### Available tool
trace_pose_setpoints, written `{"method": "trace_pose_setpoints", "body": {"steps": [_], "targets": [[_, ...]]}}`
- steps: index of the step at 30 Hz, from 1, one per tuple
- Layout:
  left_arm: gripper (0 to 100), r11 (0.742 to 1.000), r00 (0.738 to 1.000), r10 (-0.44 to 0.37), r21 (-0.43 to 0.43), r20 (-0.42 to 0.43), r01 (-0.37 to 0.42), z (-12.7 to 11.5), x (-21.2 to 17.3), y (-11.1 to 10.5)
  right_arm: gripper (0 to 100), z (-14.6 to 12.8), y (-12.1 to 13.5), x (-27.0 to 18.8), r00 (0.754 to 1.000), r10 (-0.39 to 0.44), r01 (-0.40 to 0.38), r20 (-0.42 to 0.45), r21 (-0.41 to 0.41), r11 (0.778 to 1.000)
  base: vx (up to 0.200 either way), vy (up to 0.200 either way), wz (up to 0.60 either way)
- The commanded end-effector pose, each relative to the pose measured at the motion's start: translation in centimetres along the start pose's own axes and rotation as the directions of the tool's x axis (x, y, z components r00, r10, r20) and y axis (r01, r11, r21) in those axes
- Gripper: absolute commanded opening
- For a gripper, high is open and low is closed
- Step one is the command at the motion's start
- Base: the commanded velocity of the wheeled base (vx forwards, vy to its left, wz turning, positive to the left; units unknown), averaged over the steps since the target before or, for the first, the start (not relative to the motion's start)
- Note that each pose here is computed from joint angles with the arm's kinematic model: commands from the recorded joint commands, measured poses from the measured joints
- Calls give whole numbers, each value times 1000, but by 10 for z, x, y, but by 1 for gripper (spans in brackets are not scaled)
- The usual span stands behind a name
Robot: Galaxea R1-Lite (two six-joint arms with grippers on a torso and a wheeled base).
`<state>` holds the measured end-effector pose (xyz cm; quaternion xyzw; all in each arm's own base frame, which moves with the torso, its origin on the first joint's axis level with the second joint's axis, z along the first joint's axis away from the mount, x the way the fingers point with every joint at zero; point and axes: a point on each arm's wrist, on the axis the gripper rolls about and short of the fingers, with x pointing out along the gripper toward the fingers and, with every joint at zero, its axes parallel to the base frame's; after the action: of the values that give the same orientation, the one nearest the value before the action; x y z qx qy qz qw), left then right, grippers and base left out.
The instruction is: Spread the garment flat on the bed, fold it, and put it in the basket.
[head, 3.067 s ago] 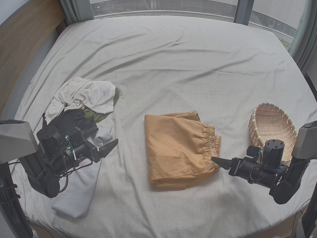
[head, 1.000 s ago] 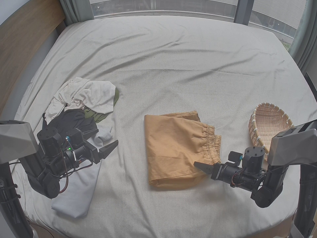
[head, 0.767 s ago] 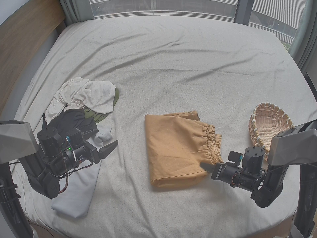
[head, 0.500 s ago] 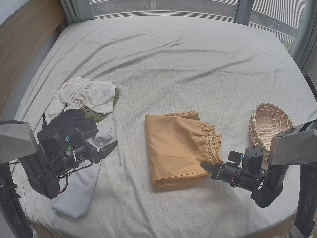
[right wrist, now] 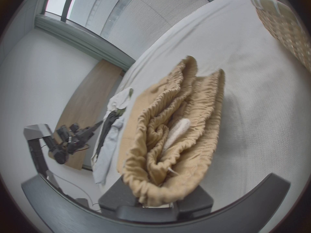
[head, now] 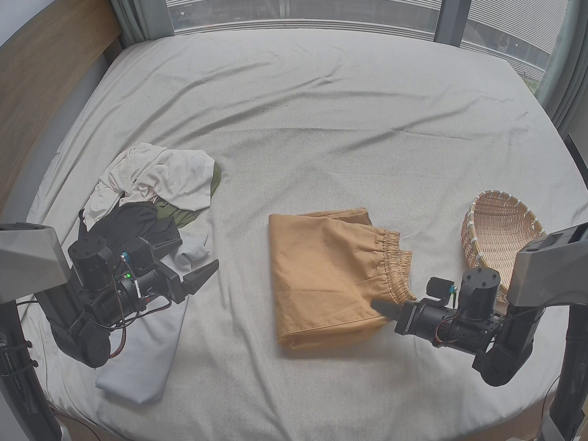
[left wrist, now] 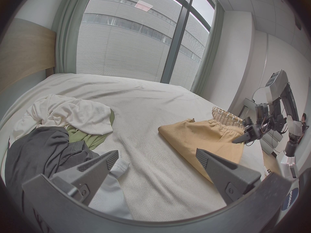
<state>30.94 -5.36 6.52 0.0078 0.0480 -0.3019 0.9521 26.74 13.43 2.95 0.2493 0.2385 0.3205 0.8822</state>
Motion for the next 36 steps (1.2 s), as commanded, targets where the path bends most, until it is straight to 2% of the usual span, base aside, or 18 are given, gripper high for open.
{"method": "trace_pose_setpoints", "body": {"steps": [1, 13, 18, 27, 36], "targets": [[100, 1000, 1000, 0, 1, 2, 0, 0, 0, 0, 0, 17, 53, -34, 983, 180, -177, 35, -79, 981, 0, 0, 0], [100, 1000, 1000, 0, 1, 2, 0, 0, 0, 0, 0, 36, 101, -61, 929, 350, -327, 117, -181, 928, 0, 0, 0], [100, 1000, 1000, -1, 0, 1, 1, -1, 0, 0, 0, 40, 106, -62, 920, 370, -327, 134, -260, 908, 0, 0, 0], [100, 1000, 1000, -1, 1, -2, 1, -1, 0, 0, 0, 49, 114, -67, 900, 399, -338, 175, -297, 893, 0, 0, 0], [100, 1000, 1000, 0, -4, -7, 0, -2, -1, 0, 0, 68, 116, -85, 879, 393, -269, 271, -399, 877, 0, 0, 0]]}}
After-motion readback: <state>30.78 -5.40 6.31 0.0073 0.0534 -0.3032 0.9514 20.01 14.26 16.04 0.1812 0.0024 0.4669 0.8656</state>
